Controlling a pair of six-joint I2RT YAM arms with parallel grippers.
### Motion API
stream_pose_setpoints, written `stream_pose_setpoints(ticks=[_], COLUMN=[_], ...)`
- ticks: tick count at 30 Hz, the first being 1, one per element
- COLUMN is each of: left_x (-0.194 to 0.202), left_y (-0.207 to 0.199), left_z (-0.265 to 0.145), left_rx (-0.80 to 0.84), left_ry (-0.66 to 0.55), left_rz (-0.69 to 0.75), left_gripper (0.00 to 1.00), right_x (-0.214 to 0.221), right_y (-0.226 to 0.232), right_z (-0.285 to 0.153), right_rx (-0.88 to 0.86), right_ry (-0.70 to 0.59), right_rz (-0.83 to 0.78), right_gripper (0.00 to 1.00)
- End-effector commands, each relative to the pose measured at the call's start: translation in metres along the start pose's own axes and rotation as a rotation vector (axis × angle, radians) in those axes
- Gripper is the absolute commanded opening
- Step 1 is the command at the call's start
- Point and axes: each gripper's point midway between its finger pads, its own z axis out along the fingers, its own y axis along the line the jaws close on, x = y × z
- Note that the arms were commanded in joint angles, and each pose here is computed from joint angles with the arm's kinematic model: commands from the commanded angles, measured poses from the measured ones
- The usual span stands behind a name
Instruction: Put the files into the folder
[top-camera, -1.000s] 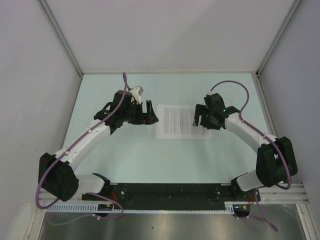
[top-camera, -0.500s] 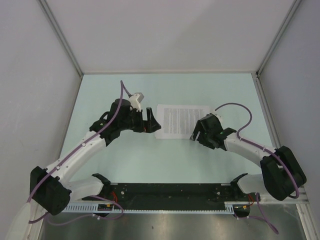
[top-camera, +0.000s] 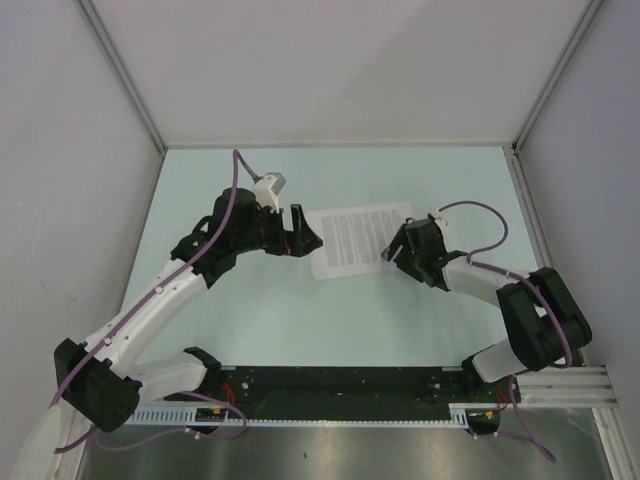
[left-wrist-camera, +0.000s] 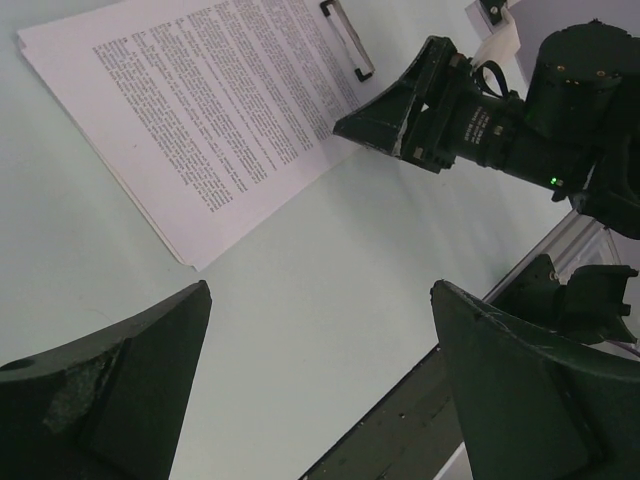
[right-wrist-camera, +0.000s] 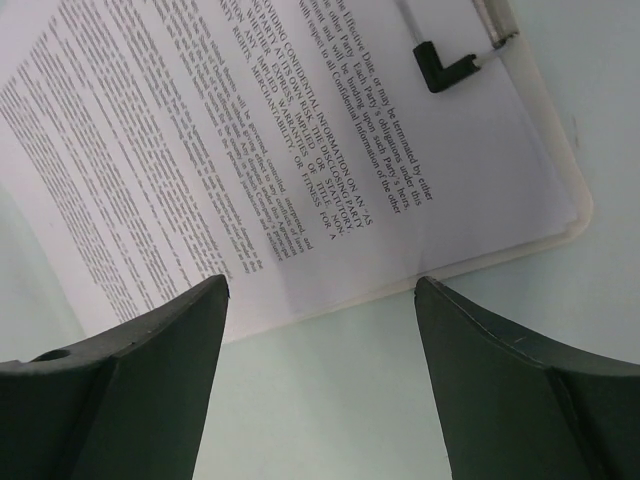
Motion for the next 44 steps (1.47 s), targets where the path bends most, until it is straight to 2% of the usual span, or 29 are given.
stream_pose_setpoints(ticks=[1,3,7,8,9,10,11,12,15,16,17,18,19,20,21,23,24,26,29,33,34,37,38,40,44], left_x=[-0.026,-0.029,-0.032,-0.033,-0.033,-0.033,-0.034,-0.034,-0.035,-0.038,-0.04,-0.039,-0.041,-0.044,-0.044,-0.051,-0.054,-0.068,-0.098,-0.138,-0.144,-0.157,-0.161,-0.161,-0.163], left_y=[-0.014,-0.015,-0.014,-0.013,-0.014,-0.013,-0.013,-0.014,-0.016,-0.018,-0.017,-0.018,-0.019,-0.022,-0.021,-0.025,-0.025,-0.032,-0.052,-0.084,-0.085,-0.094,-0.098,-0.1,-0.094], left_z=[-0.01,-0.01,-0.007,-0.007,-0.006,-0.006,-0.007,-0.007,-0.013,-0.017,-0.02,-0.023,-0.026,-0.033,-0.038,-0.05,-0.055,-0.072,-0.111,-0.188,-0.204,-0.251,-0.261,-0.272,-0.267], left_rx=[0.024,0.028,0.023,0.021,0.023,0.021,0.021,0.023,0.026,0.027,0.018,0.017,0.014,0.018,0.009,0.007,-0.002,-0.008,0.004,0.03,0.01,0.0,0.011,0.019,-0.014], left_ry=[-0.068,-0.071,-0.072,-0.075,-0.076,-0.074,-0.076,-0.077,-0.082,-0.096,-0.104,-0.103,-0.109,-0.125,-0.132,-0.163,-0.181,-0.227,-0.343,-0.58,-0.63,-0.787,-0.831,-0.874,-0.865], left_rz=[0.056,0.063,0.066,0.063,0.062,0.061,0.057,0.056,0.051,0.054,0.052,0.051,0.055,0.061,0.065,0.085,0.093,0.121,0.172,0.255,0.278,0.299,0.303,0.311,0.295], left_gripper=[0.98,0.98,0.98,0.98,0.98,0.98,0.98,0.98,0.98,0.98,0.98,0.98,0.98,0.99,1.0,1.0,1.0,1.0,1.0,1.0,1.0,1.0,1.0,0.99,1.0], right_x=[-0.023,-0.032,-0.061,-0.085,-0.084,-0.086,-0.112,-0.103,-0.111,-0.098,-0.111,-0.125,-0.121,-0.124,-0.15,-0.147,-0.164,-0.15,-0.152,-0.139,-0.143,-0.143,-0.145,-0.151,-0.148], right_y=[0.003,0.004,0.035,0.062,0.057,0.07,0.105,0.106,0.169,0.174,0.194,0.195,0.184,0.184,0.189,0.171,0.176,0.169,0.156,0.147,0.14,0.14,0.132,0.132,0.126], right_z=[0.027,0.046,0.081,0.086,0.107,0.114,0.116,0.135,0.142,0.142,0.134,0.126,0.119,0.109,0.086,0.061,0.032,-0.006,-0.079,-0.178,-0.218,-0.281,-0.316,-0.352,-0.367], right_rx=[-0.037,-0.055,-0.122,-0.177,-0.153,-0.202,-0.273,-0.281,-0.435,-0.415,-0.422,-0.365,-0.29,-0.257,-0.206,-0.081,-0.047,0.021,0.128,0.084,0.033,-0.128,-0.228,-0.367,-0.413], right_ry=[-0.053,-0.056,-0.065,-0.11,-0.094,-0.066,-0.107,-0.072,-0.057,-0.004,-0.033,-0.09,-0.062,-0.071,-0.15,-0.109,-0.166,-0.143,-0.199,-0.263,-0.309,-0.395,-0.443,-0.539,-0.54], right_rz=[0.024,-0.012,-0.074,-0.081,-0.107,-0.122,-0.135,-0.152,-0.19,-0.208,-0.233,-0.264,-0.286,-0.307,-0.325,-0.375,-0.4,-0.536,-0.67,-0.729,-0.712,-0.672,-0.624,-0.574,-0.57], right_gripper=[0.8,0.8,0.82,0.82,0.82,0.83,0.83,0.83,0.84,0.84,0.84,0.86,0.87,0.88,0.89,0.9,0.91,0.91,0.93,0.99,1.0,1.0,1.0,1.0,1.0])
